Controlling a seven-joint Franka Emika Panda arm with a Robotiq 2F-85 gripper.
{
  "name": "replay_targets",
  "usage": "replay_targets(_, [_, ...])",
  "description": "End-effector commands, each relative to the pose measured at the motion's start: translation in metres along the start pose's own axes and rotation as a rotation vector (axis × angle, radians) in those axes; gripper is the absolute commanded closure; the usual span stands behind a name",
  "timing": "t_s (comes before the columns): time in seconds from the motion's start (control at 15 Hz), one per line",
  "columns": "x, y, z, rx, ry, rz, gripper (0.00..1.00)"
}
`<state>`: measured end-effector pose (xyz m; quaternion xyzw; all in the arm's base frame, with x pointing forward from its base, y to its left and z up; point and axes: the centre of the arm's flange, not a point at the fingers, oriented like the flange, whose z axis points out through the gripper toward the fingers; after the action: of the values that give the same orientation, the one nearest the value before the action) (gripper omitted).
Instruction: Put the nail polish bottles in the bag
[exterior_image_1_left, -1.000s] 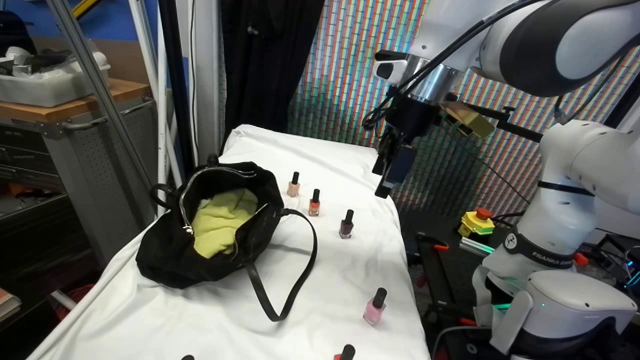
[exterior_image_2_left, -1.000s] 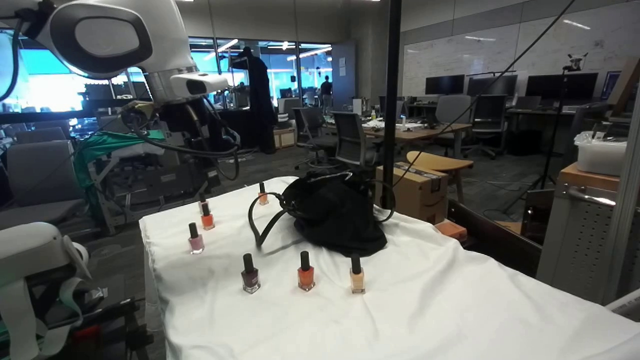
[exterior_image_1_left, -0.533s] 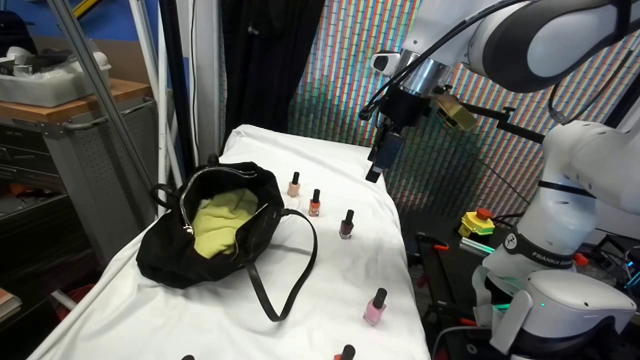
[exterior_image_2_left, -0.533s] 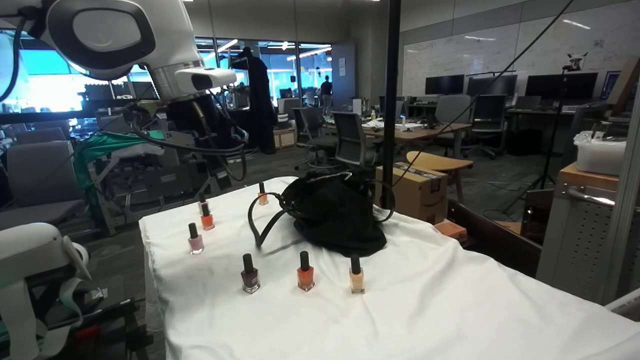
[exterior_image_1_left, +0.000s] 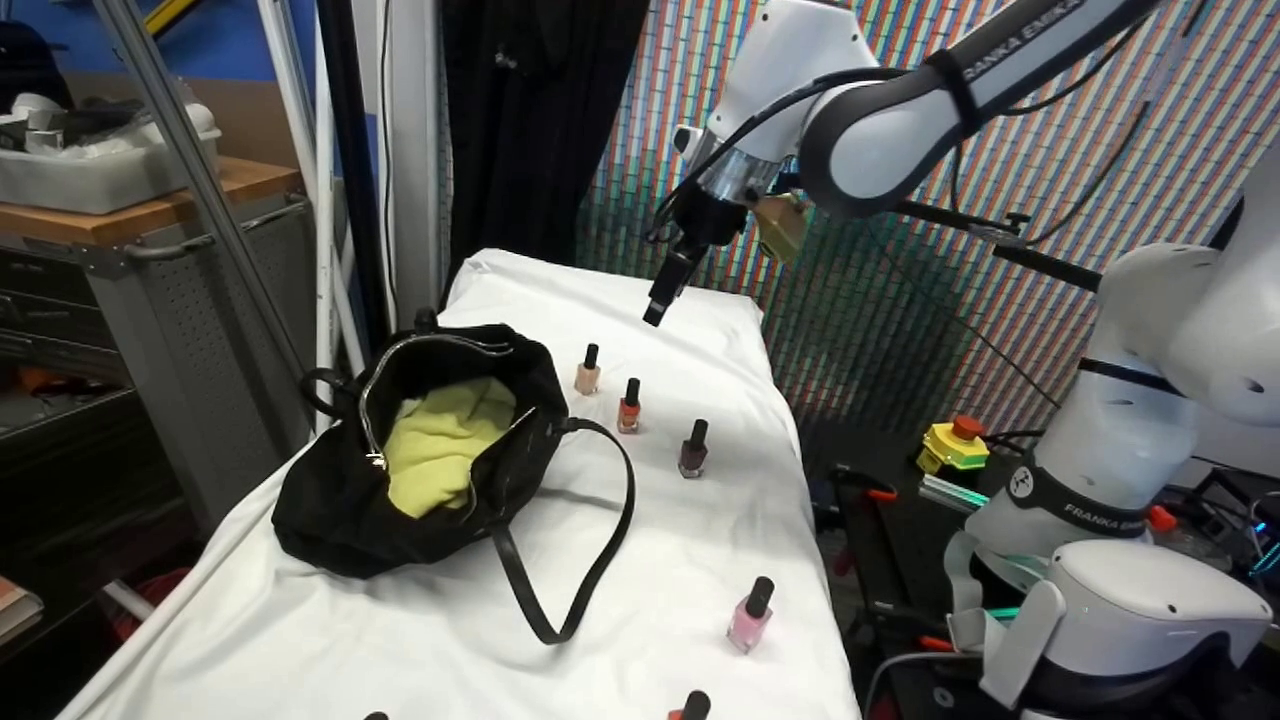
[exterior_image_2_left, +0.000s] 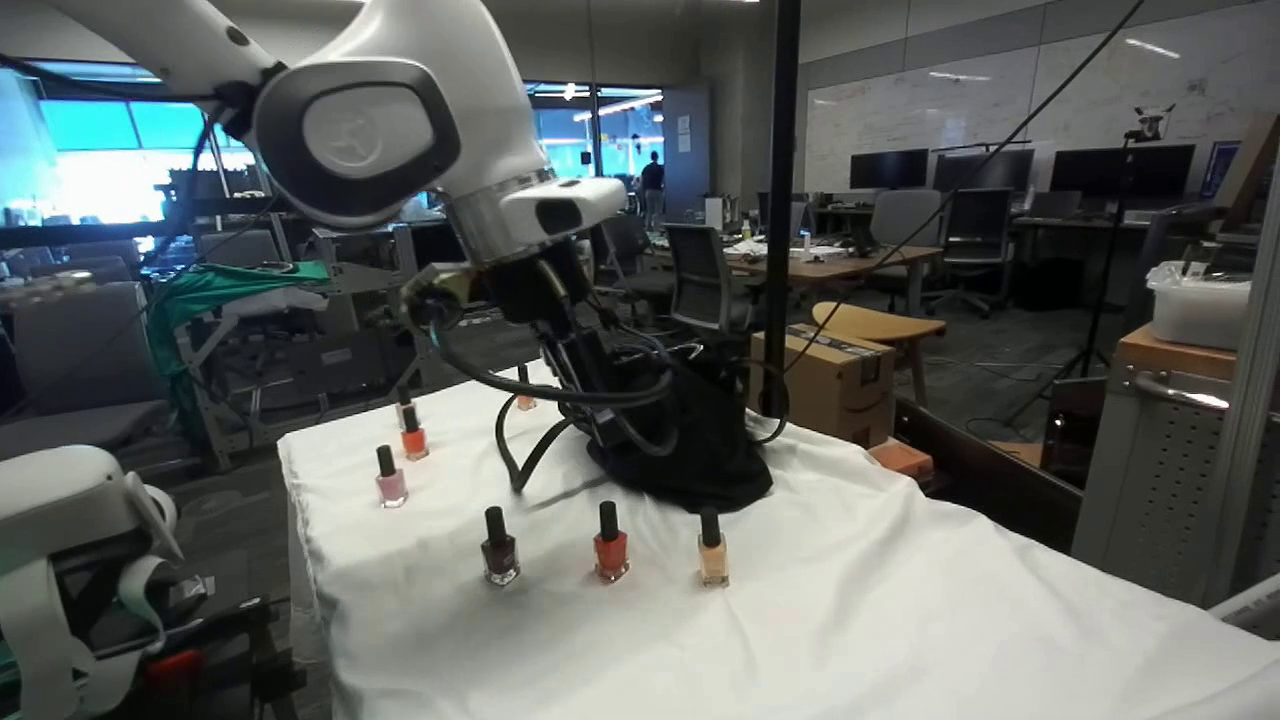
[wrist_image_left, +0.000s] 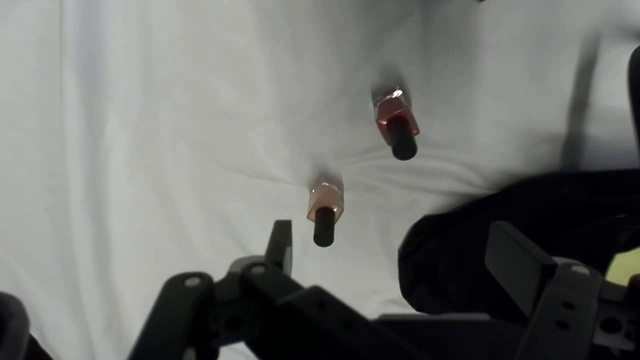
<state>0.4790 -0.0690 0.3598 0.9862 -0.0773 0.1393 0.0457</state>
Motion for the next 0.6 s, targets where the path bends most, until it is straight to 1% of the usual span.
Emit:
replay_targets(0.0, [0.059,0.013,0.047,0.005,0.017,0.003,0.00])
replay_targets(0.27, [0.084,0.022,0.088,0.007,-0.004,-0.002,0.00])
replay_targets(0.53, [0.089,0.029,0.117,0.000,-0.051,-0.010,0.00])
